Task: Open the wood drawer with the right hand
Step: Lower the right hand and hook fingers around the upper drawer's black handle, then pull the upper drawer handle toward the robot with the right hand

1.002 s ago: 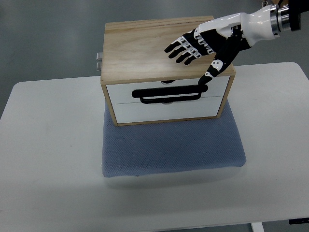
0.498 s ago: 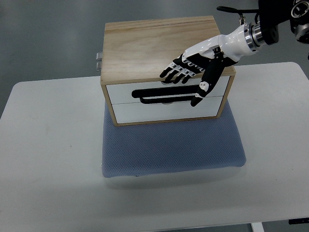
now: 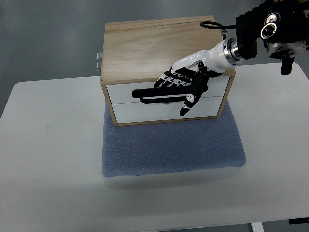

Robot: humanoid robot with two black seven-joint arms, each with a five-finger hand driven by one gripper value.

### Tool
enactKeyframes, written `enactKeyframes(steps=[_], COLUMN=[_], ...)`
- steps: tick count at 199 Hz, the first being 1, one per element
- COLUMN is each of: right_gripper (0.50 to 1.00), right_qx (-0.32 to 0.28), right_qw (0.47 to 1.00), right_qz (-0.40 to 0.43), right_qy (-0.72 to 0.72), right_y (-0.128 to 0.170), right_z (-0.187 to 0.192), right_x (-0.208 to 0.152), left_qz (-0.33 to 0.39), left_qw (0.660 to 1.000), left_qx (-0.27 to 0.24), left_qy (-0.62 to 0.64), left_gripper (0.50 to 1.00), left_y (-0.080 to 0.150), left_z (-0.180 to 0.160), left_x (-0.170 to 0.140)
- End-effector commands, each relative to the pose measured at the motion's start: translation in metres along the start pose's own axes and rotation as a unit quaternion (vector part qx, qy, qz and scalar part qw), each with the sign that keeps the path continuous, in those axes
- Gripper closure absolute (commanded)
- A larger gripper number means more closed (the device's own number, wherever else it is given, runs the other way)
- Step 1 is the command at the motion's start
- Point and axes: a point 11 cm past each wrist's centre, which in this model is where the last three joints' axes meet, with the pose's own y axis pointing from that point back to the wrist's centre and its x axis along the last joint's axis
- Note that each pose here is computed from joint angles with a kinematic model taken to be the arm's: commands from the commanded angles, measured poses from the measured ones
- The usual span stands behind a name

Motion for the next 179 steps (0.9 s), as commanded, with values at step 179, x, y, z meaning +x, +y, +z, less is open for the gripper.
enactKeyframes(steps=[179], right_gripper=[0.556], right_qx=[-0.021], right_qw=[0.998], right_qz=[-0.066], right_qy=[-0.013], right_y=[-0.011], right_z=[0.013], right_x=[-0.032], left_qz=[0.0], left_qw=[1.0], left_qx=[0.0], left_qy=[0.0], left_gripper=[0.5], left_y=[0.0], left_z=[0.0], left_x=[0.0])
